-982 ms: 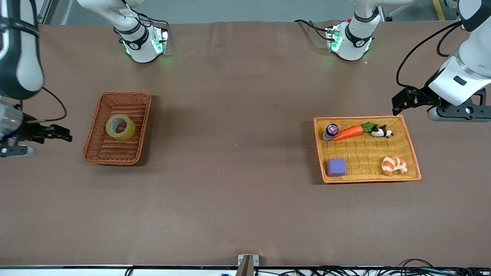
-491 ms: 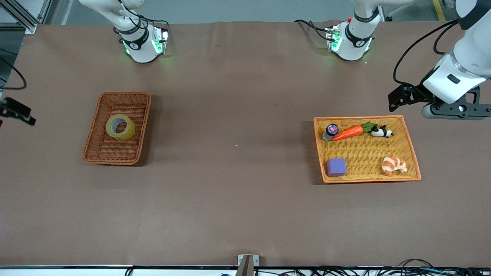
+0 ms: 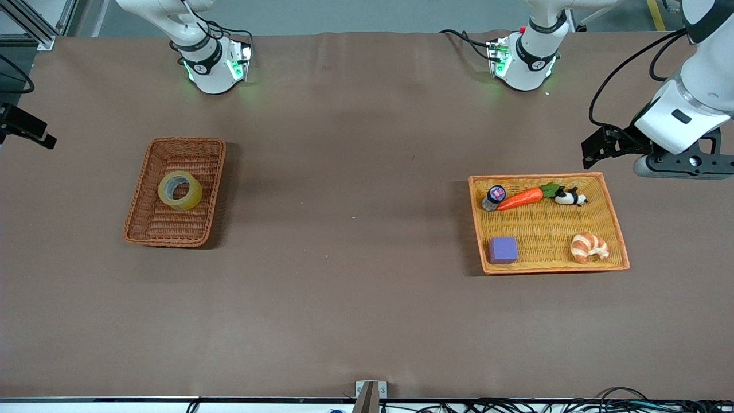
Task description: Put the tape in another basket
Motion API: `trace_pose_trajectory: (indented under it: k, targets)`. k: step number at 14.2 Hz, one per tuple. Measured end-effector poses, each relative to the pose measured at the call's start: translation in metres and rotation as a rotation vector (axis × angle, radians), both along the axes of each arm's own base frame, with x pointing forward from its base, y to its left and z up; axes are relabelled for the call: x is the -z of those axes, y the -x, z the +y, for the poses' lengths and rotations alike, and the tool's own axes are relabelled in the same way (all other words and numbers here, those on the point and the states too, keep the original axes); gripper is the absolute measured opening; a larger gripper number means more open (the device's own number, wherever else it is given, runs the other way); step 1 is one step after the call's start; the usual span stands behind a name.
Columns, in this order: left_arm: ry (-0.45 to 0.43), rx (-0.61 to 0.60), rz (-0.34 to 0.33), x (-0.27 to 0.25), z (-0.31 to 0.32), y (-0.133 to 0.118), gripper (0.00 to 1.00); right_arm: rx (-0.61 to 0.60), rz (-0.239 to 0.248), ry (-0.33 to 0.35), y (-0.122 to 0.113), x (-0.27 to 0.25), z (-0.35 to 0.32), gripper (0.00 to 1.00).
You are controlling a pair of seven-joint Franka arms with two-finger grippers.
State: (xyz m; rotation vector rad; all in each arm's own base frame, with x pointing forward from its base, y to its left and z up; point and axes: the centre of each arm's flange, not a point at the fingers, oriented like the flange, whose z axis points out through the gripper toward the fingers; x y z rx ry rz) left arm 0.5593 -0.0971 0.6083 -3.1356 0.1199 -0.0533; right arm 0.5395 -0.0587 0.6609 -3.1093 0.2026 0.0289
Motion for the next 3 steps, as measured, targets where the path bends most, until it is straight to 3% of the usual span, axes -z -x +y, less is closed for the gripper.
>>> trace_pose_trajectory:
  k: [3]
  targets:
    - [0.0, 0.0, 0.0, 0.0, 0.0002, 0.0, 1.0, -0.034, -0.003, 0.003, -0.0014, 0.0012, -0.002, 1.0]
